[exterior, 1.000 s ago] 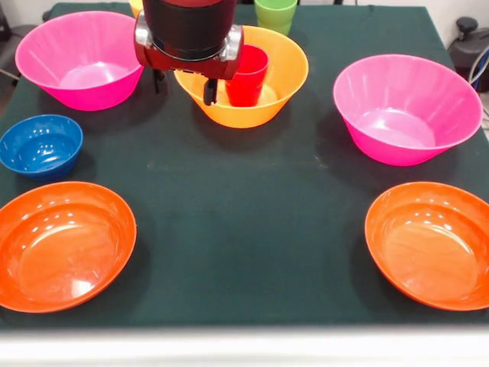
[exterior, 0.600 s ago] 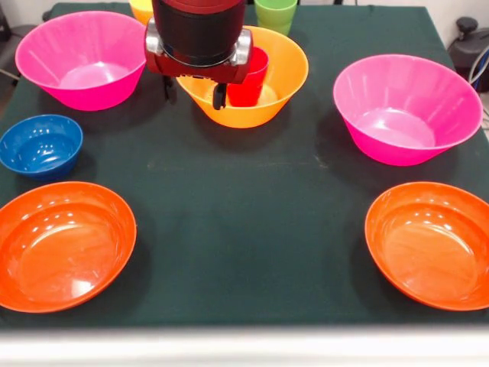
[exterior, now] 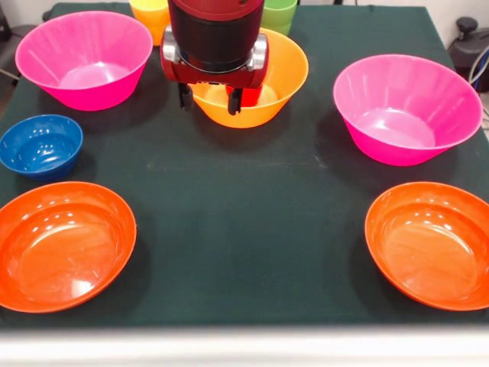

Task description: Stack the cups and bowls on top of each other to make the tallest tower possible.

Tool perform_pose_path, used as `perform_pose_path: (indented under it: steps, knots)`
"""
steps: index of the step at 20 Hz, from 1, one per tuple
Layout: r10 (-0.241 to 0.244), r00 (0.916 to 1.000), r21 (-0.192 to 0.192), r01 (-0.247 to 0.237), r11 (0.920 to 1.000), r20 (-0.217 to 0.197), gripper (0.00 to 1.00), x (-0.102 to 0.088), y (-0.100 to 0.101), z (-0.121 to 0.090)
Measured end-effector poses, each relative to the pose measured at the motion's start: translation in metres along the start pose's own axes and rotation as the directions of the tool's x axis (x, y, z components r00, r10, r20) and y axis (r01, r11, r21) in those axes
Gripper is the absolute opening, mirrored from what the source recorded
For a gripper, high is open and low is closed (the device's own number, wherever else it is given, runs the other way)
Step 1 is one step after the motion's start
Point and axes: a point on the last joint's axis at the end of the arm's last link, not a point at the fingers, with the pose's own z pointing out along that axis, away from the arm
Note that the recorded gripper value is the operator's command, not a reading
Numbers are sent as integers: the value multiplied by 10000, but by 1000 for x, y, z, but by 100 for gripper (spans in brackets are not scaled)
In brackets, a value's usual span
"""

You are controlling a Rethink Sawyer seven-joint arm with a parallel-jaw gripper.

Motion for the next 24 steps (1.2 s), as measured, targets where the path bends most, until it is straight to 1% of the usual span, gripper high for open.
perform_pose_path:
  steps: [4,8,10,13,14,15,17,19,20,21,22,24]
  knots:
    - [-62,10000,-145,63,9999,33,100,-2,5,0]
    - [-212,9998,-246,213,9995,65,100,-3,5,1]
    - [-426,9991,-275,428,9987,90,100,-4,4,2]
    - [-890,9959,-296,894,9956,130,100,-5,1,4]
    - [-1247,9921,-272,1251,9918,147,100,-6,-2,5]
    - [-1399,9901,-250,1403,9898,149,100,-6,-3,6]
    - [-1962,9805,-168,1964,9804,120,100,-5,-6,8]
    - [-2524,9676,-112,2525,9675,60,100,-4,-8,9]
    - [-3221,9467,-72,3221,9467,-30,100,-3,-9,10]
    - [-3397,9405,-71,3397,9405,-57,100,-3,-10,11]
    - [-3516,9361,-74,3516,9361,-76,100,-3,-10,11]
    - [-4157,9092,-137,4155,9095,-220,100,-1,-12,12]
